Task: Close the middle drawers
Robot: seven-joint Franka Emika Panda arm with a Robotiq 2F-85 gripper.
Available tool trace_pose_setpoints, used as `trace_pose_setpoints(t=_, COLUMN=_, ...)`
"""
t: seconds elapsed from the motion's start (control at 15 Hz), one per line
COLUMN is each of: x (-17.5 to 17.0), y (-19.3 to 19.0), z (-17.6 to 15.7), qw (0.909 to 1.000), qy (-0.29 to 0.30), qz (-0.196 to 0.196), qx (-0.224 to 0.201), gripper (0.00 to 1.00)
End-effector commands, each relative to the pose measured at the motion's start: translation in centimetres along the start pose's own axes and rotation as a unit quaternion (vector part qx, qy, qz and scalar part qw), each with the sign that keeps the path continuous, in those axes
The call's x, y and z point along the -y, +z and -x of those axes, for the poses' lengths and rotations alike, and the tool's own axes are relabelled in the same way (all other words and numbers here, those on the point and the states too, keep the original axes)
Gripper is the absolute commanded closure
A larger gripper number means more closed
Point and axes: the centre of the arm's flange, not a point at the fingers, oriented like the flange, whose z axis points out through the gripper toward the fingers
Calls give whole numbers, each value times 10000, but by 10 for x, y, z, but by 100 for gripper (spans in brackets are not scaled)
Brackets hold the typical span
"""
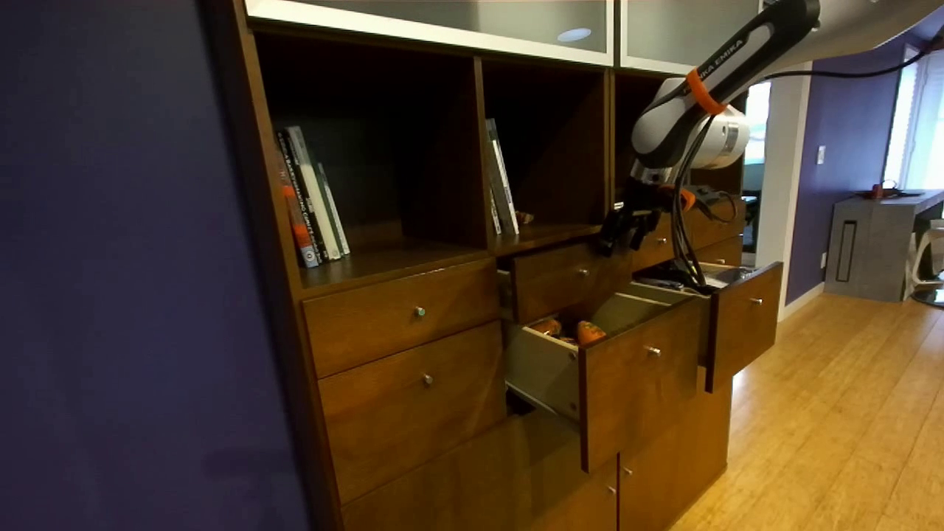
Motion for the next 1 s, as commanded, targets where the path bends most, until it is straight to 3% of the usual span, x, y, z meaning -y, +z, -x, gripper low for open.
trace_pose_setpoints(t=0.0, x=2, y=9, z=-16, qw=9993, qy=209, qz=-112, qx=-302, gripper=0)
trace_pose_setpoints(t=0.4, x=2, y=17, z=-26, qw=9976, qy=333, qz=-129, qx=-586, gripper=0)
trace_pose_setpoints(t=0.93, x=6, y=3, z=-9, qw=9987, qy=205, qz=-338, qx=325, gripper=0)
